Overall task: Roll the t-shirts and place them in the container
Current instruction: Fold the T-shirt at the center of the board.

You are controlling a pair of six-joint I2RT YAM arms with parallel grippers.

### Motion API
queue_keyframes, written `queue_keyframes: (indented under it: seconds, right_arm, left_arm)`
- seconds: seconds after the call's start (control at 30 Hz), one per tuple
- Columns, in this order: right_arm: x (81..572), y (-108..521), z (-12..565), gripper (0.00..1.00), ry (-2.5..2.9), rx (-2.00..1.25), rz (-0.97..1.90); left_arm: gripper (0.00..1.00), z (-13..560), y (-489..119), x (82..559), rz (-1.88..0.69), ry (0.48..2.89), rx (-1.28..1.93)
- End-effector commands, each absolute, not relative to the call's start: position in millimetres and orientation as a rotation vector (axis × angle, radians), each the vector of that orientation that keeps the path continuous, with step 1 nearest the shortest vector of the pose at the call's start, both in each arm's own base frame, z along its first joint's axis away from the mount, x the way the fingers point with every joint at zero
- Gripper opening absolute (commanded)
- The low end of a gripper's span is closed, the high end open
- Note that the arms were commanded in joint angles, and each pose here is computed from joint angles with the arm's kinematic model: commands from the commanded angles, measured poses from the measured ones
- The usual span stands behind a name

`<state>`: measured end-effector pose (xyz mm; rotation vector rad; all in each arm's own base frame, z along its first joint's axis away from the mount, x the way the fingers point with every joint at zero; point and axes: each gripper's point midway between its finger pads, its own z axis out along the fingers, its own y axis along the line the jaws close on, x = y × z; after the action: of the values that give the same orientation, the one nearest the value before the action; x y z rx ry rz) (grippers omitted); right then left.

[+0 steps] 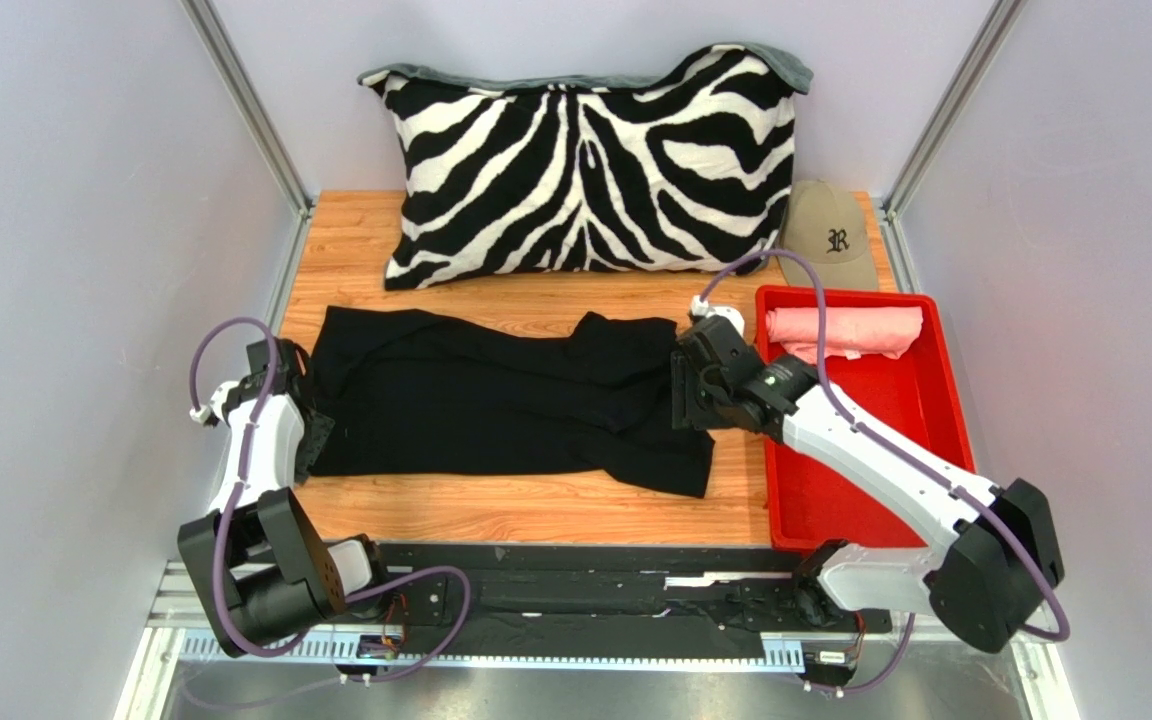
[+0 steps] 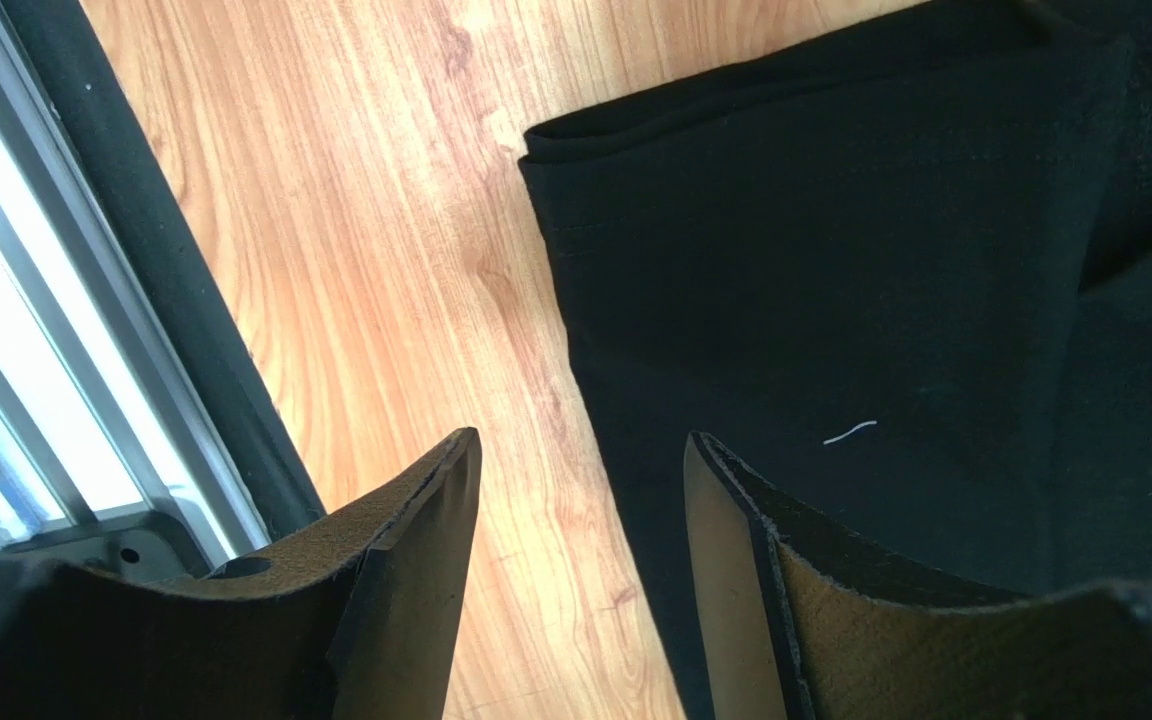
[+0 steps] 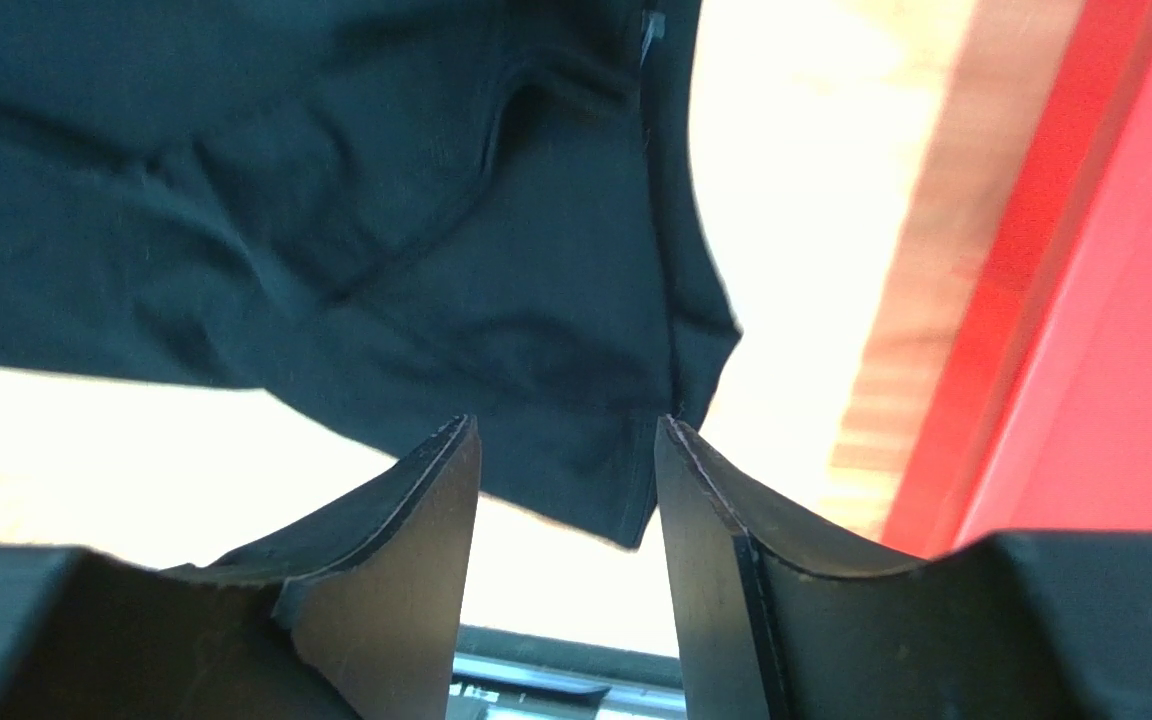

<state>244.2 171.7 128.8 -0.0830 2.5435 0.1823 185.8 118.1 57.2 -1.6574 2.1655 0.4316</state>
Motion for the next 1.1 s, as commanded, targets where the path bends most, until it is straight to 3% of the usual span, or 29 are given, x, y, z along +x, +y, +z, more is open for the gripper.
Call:
queue_keyframes:
  seconds: [0.0,0.5,0.9,1.07]
  right_arm:
    - [227,184,114,0.52,2.574,0.008,0.346]
    - [201,189,73,0.57,2.631,0.093,0.485]
    - [201,163,66,0.57,2.606,0.178,0.342]
    - [197,157,56,0.56,2.614,0.207,0.311]
  left_arm:
    - [0.6,55,122,190,0.42,2.091,-1.724]
    - [0.59,45,147,192,0.582,2.108,-1.707]
    - [0.51,40,156,198,0.637,2.148,-1.678]
    - [0.43,39,157,199,0.64,2.159,-1.674]
